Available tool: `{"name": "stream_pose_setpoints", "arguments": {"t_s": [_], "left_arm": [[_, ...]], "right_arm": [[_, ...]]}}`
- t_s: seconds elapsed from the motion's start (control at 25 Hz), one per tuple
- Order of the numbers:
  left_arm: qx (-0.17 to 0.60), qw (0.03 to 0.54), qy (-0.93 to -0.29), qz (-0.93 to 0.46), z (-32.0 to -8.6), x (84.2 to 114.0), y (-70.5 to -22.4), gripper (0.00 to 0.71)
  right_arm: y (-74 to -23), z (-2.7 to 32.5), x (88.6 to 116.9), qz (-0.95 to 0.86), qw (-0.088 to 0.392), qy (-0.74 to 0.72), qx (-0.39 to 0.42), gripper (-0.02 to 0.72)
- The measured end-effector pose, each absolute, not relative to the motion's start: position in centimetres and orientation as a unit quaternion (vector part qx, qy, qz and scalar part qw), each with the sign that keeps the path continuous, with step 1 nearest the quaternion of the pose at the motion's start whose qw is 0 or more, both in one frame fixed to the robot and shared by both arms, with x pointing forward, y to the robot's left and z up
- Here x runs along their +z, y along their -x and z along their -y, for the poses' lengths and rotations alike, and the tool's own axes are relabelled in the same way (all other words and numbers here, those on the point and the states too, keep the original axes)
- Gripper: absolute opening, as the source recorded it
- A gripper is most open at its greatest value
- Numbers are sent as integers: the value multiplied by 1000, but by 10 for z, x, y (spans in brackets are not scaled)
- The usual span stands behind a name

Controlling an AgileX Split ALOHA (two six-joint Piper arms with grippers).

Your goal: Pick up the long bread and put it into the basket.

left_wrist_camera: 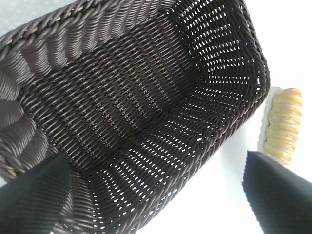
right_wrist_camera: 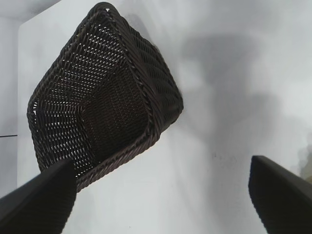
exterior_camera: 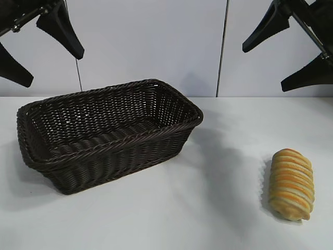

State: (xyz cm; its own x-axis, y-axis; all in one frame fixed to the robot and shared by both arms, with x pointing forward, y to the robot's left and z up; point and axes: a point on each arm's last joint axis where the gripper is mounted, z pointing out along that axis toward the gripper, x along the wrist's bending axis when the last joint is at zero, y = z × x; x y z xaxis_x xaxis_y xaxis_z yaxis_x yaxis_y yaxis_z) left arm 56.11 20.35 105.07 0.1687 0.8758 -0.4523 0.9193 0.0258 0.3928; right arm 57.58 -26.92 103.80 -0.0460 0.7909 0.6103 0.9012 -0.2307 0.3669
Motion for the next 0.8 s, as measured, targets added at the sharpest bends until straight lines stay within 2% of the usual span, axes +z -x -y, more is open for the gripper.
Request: {"name": "stream_pose_setpoints", "arguments": {"t_s": [0.44, 0.8], "left_arm": [[-35, 314, -697, -644, -204, 1051, -561, 695], [-35, 314, -697, -644, -204, 1051, -561, 695]], "right_arm": [[-578, 271, 1038, 611, 59, 690, -383, 682], [-586, 276, 1039, 593, 12, 701, -396, 682]]}}
